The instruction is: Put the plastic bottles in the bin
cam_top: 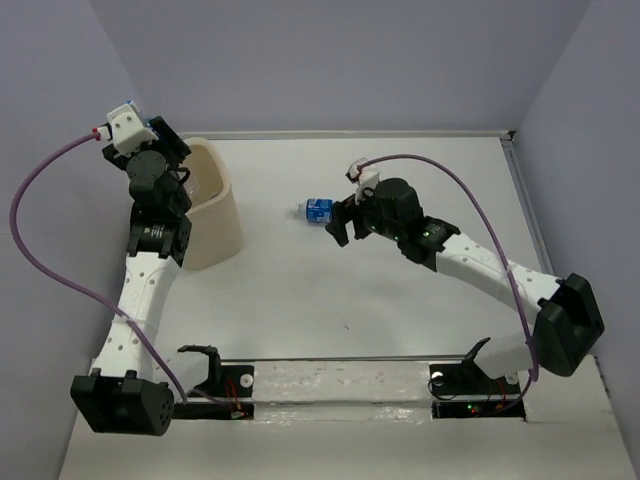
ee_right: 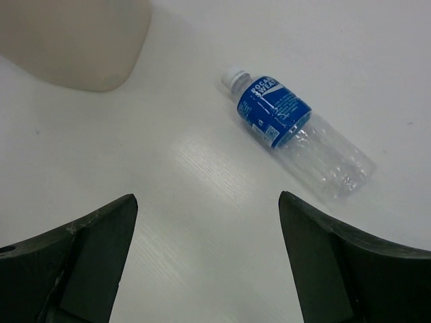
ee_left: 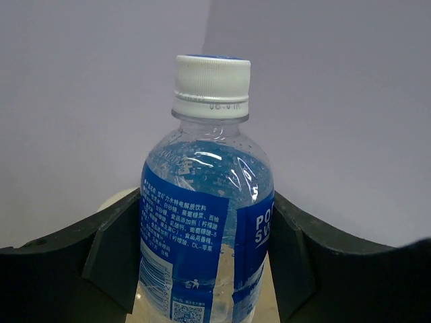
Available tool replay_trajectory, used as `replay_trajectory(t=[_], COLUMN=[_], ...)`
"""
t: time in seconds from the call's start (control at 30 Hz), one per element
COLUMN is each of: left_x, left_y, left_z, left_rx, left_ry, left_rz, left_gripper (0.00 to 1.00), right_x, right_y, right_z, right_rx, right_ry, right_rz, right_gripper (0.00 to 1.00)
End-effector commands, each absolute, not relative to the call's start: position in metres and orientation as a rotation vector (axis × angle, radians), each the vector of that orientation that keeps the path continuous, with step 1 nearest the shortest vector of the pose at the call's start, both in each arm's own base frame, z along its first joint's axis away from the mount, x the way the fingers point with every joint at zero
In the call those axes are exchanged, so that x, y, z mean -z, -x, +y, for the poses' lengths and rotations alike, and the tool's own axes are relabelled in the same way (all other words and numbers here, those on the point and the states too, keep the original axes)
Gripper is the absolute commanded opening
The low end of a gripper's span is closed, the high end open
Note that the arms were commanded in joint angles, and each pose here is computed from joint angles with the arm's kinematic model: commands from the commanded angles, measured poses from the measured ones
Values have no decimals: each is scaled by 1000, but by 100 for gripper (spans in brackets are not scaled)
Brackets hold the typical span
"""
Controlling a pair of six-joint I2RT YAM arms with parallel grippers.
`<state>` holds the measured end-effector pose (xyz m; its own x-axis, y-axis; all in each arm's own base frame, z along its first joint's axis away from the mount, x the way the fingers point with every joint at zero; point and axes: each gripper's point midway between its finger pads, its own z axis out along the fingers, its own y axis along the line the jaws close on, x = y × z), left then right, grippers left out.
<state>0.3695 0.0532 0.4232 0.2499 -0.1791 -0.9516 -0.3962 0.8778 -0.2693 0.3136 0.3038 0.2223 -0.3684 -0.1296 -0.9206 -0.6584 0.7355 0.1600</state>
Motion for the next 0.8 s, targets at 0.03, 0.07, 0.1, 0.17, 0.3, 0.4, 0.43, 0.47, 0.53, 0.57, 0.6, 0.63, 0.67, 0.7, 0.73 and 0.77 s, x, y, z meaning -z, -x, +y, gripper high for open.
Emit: replay_trajectory(t=[0.03,0.07,0.1,0.17,0.3,0.4,0.43,0.47,0.53,0.57,0.6,0.63,0.67,0.7,0.73,0.77], left_x=[-404,-396,-390,-382,-384,-402,-404,-419,-428,-443,-441,-451,-453,-453,-446,-445], left_y=[-367,-371,-373,-376,-375,-361,-357,-343,-329,-312,-306,-291,-285,-279,-276,-272], left_z=[87,88,87,84,68,55,52,50,42,40,35,33,28,26,23,21], left_rx=[-269,-278,-279,-254,-134,-30,-11,24,73,105,134,156,184,193,200,209], left_ry=[669,674,671,665,630,596,585,576,545,538,526,516,498,485,476,465], left_rz=[1195,1211,1221,1235,1231,1197,1198,1158,1147,1107,1123,1097,1099,1106,1137,1145], left_gripper=[69,76,84,99,99,99,99,99,99,99,99,99,99,99,99,99], right_x=[-238,-211,-207,-211,-179,-172,-149,-140,-126,-120,-128,-109,-107,-103,-100,-104], right_y=[-342,-349,-354,-370,-394,-411,-416,-419,-432,-435,-443,-446,-451,-455,-459,-466], right_z=[329,327,328,332,339,344,346,344,355,356,364,367,369,371,372,377], right_rx=[-487,-424,-393,-316,-187,-111,-81,-53,-37,-30,-31,-22,-12,-3,13,21], right_ry=[909,962,986,1050,1225,1284,1346,1372,1412,1427,1419,1447,1450,1456,1467,1458], right_rz=[1846,1920,1923,1883,1888,1880,1903,1926,1927,1935,1907,1927,1925,1923,1916,1898], right_gripper=[92,93,94,97,100,100,100,100,100,100,100,100,100,100,100,100])
